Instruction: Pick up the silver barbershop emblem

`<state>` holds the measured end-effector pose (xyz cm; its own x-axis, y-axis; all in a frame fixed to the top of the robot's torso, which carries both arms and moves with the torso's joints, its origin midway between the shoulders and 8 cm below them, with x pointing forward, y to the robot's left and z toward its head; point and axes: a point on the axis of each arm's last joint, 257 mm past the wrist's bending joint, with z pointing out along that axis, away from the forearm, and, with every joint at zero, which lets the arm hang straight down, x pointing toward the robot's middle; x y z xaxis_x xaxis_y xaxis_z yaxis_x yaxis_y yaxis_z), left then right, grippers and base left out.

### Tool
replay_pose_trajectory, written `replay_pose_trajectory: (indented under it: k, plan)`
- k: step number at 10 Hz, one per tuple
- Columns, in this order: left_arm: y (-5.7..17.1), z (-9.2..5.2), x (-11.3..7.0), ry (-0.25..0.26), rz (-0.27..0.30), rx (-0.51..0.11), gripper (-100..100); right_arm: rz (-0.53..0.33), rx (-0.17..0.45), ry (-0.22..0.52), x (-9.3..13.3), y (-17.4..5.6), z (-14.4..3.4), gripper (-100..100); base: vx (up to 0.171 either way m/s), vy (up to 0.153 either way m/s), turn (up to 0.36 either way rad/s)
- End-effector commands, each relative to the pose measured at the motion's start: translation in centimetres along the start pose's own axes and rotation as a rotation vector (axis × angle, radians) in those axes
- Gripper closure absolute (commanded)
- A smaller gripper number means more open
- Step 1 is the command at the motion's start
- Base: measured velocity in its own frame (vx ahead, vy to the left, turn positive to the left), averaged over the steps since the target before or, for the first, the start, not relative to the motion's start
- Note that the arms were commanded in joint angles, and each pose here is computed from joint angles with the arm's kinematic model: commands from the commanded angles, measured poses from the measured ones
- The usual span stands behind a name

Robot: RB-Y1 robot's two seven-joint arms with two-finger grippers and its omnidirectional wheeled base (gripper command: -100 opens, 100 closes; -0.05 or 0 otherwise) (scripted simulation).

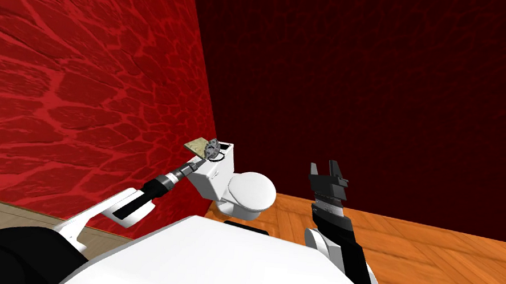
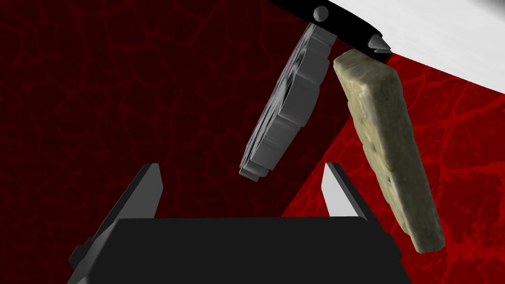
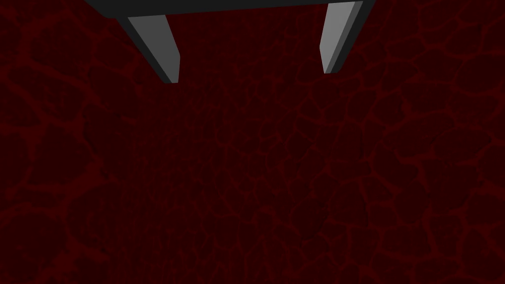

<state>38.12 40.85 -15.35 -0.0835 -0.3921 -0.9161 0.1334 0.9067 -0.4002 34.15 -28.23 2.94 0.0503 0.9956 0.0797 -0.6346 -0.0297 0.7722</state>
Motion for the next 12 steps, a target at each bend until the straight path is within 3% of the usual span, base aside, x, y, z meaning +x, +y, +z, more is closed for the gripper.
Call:
replay_pose_trajectory:
  k: [1, 7, 12]
  plan:
    - [2.0, -0.4, 0.1, 0.042, 0.057, -0.041, -100, 0.0, 0.0, 0.0, 0.0, 0.0, 0.0, 0, 0.03, -0.074, -0.051]
    - [9.4, -1.8, -1.4, 0.177, 0.278, -0.191, -100, 0.0, 0.0, 0.0, 0.0, 0.0, 0.0, 0, 0.043, -0.086, -0.061]
    - [13.4, -2.5, -3.5, 0.24, 0.415, -0.274, -100, 0.0, 0.0, 0.0, 0.0, 0.0, 0.0, 0, 0.034, -0.059, -0.047]
